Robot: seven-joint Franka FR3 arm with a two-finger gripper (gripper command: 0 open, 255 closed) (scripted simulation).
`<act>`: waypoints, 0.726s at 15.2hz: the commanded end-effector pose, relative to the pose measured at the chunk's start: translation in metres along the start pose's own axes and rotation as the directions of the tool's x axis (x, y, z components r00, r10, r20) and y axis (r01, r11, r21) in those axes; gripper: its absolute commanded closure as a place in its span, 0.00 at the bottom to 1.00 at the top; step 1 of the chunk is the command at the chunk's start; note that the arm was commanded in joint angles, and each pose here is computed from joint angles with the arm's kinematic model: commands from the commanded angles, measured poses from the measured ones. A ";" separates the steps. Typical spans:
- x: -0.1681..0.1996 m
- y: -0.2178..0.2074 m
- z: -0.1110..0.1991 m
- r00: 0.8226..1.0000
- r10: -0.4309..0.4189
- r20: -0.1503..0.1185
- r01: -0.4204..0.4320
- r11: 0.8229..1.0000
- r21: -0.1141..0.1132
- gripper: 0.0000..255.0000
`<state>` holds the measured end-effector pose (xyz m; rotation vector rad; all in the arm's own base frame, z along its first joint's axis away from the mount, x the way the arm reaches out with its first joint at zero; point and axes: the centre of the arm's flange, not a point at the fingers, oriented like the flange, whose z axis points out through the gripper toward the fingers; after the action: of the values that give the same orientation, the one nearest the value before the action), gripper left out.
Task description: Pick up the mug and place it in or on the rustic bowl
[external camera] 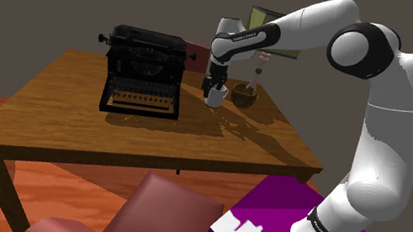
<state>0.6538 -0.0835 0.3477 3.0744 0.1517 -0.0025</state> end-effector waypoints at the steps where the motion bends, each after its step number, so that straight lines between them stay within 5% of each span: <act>1: 0.000 0.000 0.000 1.000 0.000 0.000 0.000 1.000 0.000 0.00; 5: 0.000 0.000 0.000 1.000 0.000 0.000 0.000 1.000 0.000 0.00; 6: 0.000 0.000 0.000 1.000 0.000 0.000 0.000 1.000 0.000 1.00; 11: 0.000 0.000 0.000 1.000 0.000 0.000 0.000 1.000 0.000 1.00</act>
<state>0.6539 -0.0833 0.3473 3.0746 0.1522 -0.0021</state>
